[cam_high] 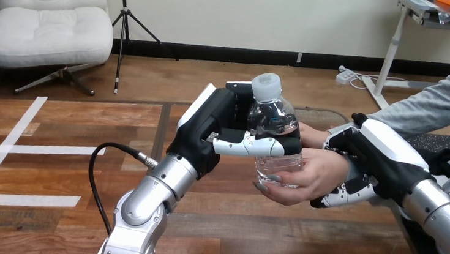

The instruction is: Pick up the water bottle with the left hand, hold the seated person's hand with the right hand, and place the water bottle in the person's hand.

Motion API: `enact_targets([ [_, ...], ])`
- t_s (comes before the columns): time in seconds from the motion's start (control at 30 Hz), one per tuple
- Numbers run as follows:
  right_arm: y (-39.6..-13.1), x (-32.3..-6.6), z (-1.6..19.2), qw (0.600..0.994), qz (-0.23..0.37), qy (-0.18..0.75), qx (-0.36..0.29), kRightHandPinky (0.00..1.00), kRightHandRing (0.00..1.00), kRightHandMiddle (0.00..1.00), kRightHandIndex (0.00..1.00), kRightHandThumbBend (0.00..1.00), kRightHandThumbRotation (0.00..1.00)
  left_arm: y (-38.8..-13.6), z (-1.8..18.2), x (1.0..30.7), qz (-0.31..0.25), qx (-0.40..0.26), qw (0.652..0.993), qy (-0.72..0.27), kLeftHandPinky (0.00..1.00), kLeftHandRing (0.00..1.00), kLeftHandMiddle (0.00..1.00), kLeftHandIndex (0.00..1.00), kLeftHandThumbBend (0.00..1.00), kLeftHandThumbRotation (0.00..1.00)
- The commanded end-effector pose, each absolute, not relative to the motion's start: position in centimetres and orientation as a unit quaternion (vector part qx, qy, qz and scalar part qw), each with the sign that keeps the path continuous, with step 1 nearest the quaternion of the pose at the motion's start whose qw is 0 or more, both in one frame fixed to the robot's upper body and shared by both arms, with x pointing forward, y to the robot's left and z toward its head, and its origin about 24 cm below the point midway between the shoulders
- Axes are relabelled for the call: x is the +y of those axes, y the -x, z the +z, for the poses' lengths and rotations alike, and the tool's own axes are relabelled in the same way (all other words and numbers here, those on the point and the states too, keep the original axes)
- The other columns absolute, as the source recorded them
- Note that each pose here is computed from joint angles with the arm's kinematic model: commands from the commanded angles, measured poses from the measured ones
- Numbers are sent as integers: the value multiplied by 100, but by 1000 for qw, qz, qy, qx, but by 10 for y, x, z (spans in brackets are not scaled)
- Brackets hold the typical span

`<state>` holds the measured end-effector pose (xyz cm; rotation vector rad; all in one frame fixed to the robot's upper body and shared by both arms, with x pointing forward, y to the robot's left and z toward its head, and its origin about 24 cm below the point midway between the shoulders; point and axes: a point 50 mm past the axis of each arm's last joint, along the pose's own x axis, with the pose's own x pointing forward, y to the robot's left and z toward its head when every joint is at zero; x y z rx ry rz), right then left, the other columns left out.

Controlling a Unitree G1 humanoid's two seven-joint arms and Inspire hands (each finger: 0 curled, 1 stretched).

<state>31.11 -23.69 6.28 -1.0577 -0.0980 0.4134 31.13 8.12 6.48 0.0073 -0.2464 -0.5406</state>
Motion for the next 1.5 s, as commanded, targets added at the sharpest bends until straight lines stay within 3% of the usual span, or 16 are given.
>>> enact_targets([
  [0.0,-328,-228,95,845,166,497,-111,20,23,28,30,81,0,-319,91,72,-284,-171,944,-2,26,31,35,36,72,0],
  [1.47,-327,-230,93,848,165,493,-104,22,25,29,31,81,0,-313,79,74,-298,-150,943,-22,25,31,35,36,72,0],
])
